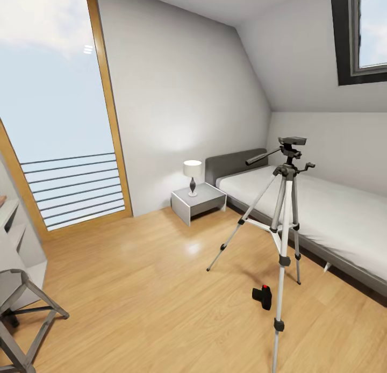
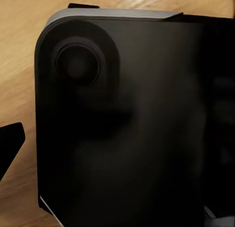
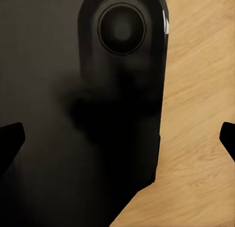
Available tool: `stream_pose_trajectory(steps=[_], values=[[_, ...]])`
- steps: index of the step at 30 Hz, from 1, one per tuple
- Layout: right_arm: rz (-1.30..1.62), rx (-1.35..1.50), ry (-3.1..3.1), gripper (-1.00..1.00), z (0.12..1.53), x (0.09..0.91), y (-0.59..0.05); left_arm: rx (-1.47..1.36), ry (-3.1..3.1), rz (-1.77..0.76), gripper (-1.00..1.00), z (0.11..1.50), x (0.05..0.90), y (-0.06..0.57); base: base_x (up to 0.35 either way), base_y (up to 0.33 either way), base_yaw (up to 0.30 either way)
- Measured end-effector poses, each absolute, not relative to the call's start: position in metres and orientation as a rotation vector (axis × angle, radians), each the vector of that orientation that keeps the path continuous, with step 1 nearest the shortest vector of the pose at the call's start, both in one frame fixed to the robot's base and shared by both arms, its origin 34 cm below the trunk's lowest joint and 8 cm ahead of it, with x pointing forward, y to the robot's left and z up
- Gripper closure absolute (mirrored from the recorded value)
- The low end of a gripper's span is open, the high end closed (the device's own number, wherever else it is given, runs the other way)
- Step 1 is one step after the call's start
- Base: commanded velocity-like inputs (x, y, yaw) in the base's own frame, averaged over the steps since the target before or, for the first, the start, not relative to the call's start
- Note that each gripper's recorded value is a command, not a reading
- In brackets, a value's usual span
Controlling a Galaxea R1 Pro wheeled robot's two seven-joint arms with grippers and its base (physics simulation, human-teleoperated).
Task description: Attach the digital camera to the camera tripod in the bedroom.
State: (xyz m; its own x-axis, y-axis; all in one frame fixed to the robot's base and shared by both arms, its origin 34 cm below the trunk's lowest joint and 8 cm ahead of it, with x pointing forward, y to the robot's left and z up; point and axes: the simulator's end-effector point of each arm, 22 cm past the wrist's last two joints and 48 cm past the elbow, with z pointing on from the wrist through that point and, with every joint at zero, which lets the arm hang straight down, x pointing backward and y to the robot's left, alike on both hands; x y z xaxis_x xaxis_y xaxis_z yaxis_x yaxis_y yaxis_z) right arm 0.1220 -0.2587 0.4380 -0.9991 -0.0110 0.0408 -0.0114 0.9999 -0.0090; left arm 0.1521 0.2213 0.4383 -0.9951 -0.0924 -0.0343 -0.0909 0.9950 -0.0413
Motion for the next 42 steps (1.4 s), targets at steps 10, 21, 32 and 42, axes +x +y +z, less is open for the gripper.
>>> stream_pose_trajectory(steps=[10, 21, 32, 42], values=[[0.016, 0.018, -3.101, -1.0, 0.438, 0.122, -0.2594, -0.185, 3.094, -0.062, -1.0, 0.4384, 0.1542, 0.2209, 0.0, 0.0, 0.0], [0.014, 0.016, -3.116, -1.0, 0.4379, 0.1253, -0.2584, -0.188, 3.093, -0.063, -1.0, 0.4384, 0.1544, 0.2207, 0.0, 0.0, -0.093], [0.011, 0.017, -3.12, -1.0, 0.4379, 0.1262, -0.2572, -0.188, 3.093, -0.062, -1.0, 0.4384, 0.1541, 0.2208, 0.0, 0.0, -0.23], [0.012, 0.016, -3.12, -1.0, 0.4379, 0.1263, -0.2573, -0.188, 3.093, -0.062, -1.0, 0.4384, 0.1541, 0.2208, 0.0, 0.0, -0.241]])
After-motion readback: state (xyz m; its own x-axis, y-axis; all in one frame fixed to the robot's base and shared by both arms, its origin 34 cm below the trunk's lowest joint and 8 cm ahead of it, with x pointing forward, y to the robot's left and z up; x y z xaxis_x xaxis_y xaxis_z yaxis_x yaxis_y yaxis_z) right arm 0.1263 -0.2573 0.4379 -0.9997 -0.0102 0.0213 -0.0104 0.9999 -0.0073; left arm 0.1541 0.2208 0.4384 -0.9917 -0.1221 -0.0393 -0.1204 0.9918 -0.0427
